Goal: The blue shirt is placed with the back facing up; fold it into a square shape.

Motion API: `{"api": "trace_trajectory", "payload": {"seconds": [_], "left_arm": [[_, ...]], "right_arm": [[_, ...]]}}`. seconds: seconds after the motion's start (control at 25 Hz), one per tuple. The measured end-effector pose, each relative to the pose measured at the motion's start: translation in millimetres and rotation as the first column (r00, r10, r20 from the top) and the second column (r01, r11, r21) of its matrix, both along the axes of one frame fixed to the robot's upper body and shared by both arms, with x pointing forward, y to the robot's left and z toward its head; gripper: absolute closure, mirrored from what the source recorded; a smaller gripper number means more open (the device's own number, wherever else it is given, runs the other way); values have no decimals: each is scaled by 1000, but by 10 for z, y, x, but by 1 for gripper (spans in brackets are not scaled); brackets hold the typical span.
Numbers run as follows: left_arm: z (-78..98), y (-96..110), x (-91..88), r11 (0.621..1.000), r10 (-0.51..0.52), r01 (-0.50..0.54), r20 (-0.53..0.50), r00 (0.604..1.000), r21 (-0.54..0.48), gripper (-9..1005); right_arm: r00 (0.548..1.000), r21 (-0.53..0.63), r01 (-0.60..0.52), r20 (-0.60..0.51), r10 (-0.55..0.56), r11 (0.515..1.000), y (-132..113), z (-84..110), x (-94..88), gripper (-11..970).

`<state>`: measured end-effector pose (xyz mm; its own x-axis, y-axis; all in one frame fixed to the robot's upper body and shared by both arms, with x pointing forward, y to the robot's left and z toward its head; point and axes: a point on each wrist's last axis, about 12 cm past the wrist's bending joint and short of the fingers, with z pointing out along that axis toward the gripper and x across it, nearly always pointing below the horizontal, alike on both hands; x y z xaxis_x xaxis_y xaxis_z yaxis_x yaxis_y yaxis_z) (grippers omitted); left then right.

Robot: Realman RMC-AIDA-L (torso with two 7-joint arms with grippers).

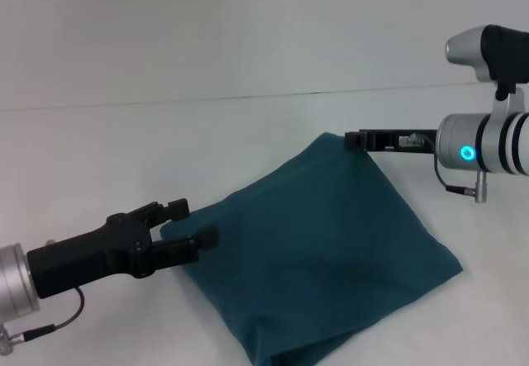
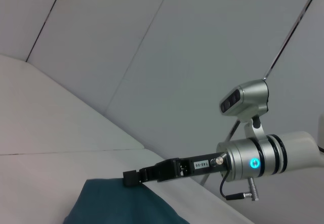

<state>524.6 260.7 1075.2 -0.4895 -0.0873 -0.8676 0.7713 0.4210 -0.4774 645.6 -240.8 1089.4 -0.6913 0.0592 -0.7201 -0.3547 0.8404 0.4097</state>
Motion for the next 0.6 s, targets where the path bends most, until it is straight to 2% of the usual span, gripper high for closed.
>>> {"api": "trace_trajectory", "payload": {"seconds": [0.24,0.4,0.6], "left_arm": [[-23,9,-12,1000,9,-9,-14,1000,3,38],[-25,19,-13,1000,13,-13,-31,999,0,38],[-40,74,-34,1000,23,-22,-56,998,10,38]], "right_arm": [[999,-35,40,3,-40,999,-52,-122,-47,922],[998,-35,46,39,-44,998,-92,-125,-55,912],[994,-6,60,87,-59,998,-170,-54,-28,797]]}}
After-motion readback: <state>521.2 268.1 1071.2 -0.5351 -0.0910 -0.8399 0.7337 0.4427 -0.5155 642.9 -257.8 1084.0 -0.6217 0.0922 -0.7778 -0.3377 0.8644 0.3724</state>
